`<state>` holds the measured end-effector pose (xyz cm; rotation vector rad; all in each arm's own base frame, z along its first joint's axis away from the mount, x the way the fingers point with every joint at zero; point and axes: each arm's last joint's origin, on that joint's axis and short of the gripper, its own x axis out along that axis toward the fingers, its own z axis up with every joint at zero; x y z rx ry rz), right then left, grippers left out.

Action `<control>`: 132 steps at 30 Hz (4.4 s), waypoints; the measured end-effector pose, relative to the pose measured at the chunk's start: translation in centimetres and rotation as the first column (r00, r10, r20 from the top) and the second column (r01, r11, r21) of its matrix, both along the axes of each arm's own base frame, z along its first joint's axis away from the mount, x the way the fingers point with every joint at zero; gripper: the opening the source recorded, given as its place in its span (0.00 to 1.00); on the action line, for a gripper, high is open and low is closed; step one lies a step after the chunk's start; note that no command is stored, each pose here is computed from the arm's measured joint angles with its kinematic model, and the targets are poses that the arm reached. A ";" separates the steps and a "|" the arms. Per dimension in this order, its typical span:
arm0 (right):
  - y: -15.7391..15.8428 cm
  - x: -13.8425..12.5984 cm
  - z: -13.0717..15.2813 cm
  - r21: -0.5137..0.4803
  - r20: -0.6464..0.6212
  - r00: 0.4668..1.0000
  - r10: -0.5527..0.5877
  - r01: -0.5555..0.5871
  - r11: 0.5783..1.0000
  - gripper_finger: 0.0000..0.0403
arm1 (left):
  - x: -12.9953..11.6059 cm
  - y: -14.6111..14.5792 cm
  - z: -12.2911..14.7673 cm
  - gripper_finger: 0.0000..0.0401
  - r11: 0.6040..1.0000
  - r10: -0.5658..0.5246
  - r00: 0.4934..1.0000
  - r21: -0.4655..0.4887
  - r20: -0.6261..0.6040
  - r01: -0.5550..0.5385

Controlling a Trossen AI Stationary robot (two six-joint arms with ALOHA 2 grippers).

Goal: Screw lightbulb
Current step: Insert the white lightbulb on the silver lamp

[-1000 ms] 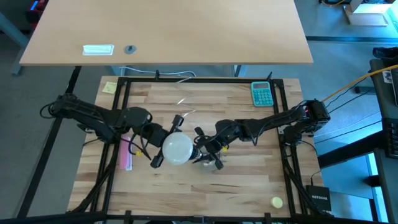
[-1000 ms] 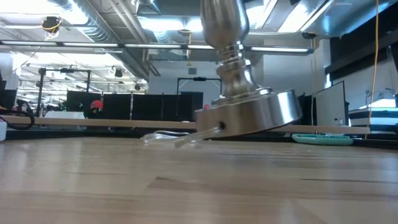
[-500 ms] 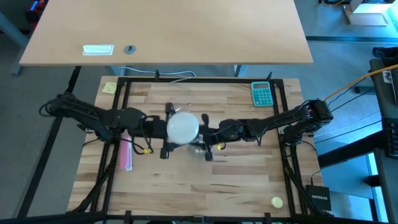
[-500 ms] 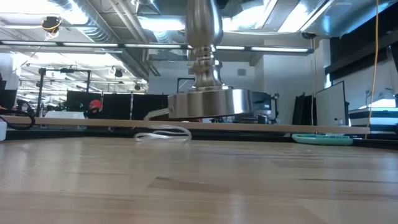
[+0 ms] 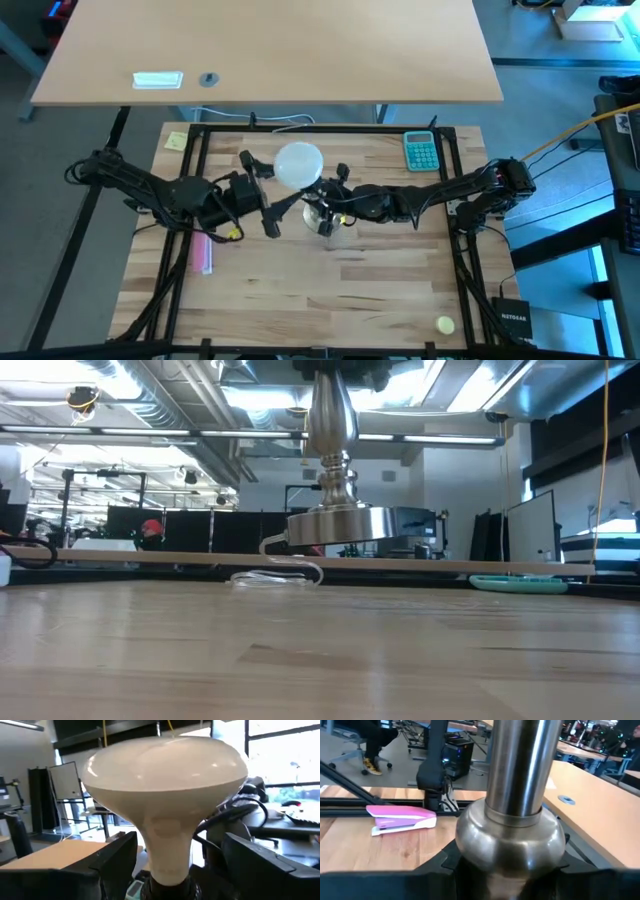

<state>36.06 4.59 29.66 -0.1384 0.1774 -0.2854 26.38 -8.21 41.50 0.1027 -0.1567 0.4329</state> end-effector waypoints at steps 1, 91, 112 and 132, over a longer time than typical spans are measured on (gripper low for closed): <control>0.0 0.0 0.0 0.003 0.001 1.000 -0.001 0.001 1.000 0.35 | 0.1 0.2 0.0 0.69 1.000 0.009 1.000 -0.002 0.005 -0.009; 0.0 0.0 0.3 -0.047 0.010 0.997 0.073 -0.072 0.996 0.35 | -1.0 0.4 -0.2 0.80 0.997 -0.065 0.996 -0.050 -0.058 0.062; -0.3 0.7 -0.7 -0.032 0.005 1.000 0.025 -0.025 0.999 0.35 | 0.8 2.8 -0.6 0.78 0.994 0.025 1.000 -0.102 -0.011 -0.026; 0.2 0.8 -0.7 -0.055 -0.006 0.984 0.178 -0.178 0.983 0.35 | 1.8 1.9 -1.3 0.32 0.992 -0.124 0.989 0.021 -0.074 0.126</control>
